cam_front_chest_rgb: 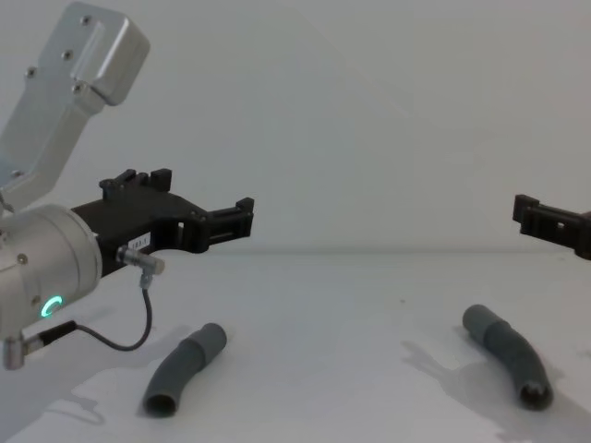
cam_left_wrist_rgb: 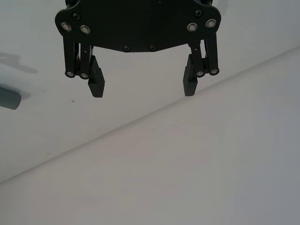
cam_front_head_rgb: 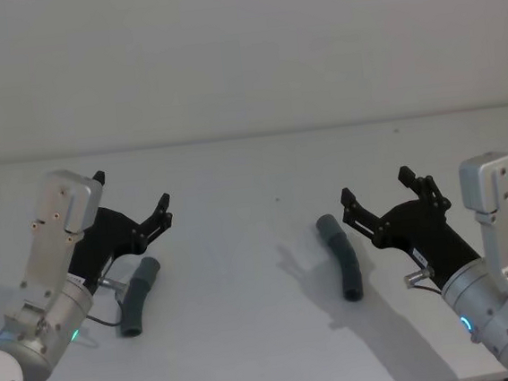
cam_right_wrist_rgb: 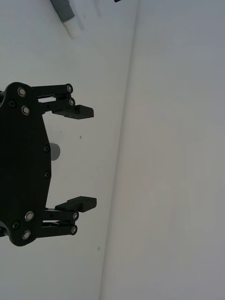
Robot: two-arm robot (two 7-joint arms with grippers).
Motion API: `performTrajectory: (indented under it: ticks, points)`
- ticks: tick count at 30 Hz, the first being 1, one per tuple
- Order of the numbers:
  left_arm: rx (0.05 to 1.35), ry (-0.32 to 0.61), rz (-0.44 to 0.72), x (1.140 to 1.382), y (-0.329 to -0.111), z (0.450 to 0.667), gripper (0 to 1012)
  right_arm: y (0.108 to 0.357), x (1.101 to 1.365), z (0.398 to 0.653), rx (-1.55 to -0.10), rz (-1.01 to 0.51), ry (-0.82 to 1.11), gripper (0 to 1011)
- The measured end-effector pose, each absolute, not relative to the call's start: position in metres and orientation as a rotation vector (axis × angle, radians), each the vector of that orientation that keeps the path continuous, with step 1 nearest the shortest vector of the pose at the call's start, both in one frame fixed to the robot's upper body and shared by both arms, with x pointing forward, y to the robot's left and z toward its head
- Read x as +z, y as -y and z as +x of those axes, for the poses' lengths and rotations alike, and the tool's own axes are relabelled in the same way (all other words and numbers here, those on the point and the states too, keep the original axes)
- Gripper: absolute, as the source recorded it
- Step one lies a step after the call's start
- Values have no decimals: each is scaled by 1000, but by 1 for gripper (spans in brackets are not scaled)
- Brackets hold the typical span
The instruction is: Use both hands to pick up one end of the pipe from the table, align the ends, and insert them.
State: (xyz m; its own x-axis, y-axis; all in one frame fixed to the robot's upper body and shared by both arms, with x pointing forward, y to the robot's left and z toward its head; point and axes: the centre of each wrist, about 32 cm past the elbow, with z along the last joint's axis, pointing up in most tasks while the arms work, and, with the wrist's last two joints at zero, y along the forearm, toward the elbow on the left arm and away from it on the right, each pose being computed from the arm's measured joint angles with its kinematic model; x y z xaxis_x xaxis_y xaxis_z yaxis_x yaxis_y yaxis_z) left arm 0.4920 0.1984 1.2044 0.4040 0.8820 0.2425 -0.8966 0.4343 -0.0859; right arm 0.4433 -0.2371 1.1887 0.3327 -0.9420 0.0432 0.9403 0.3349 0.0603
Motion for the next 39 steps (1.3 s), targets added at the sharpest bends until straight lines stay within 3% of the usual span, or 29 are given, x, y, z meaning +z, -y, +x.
performTrajectory:
  ticks: [20,32,39]
  points:
    - [1124,266,61,1205,-198,492,1001,237,1189,443,-1229,26,75,1002]
    - [1193,197,104,1220,-171,484,1001,237,1189,443,-1229,26,75,1002]
    - [1261,126,175,1239,-148,467,1001,237,1189,443,-1229,26,75,1002]
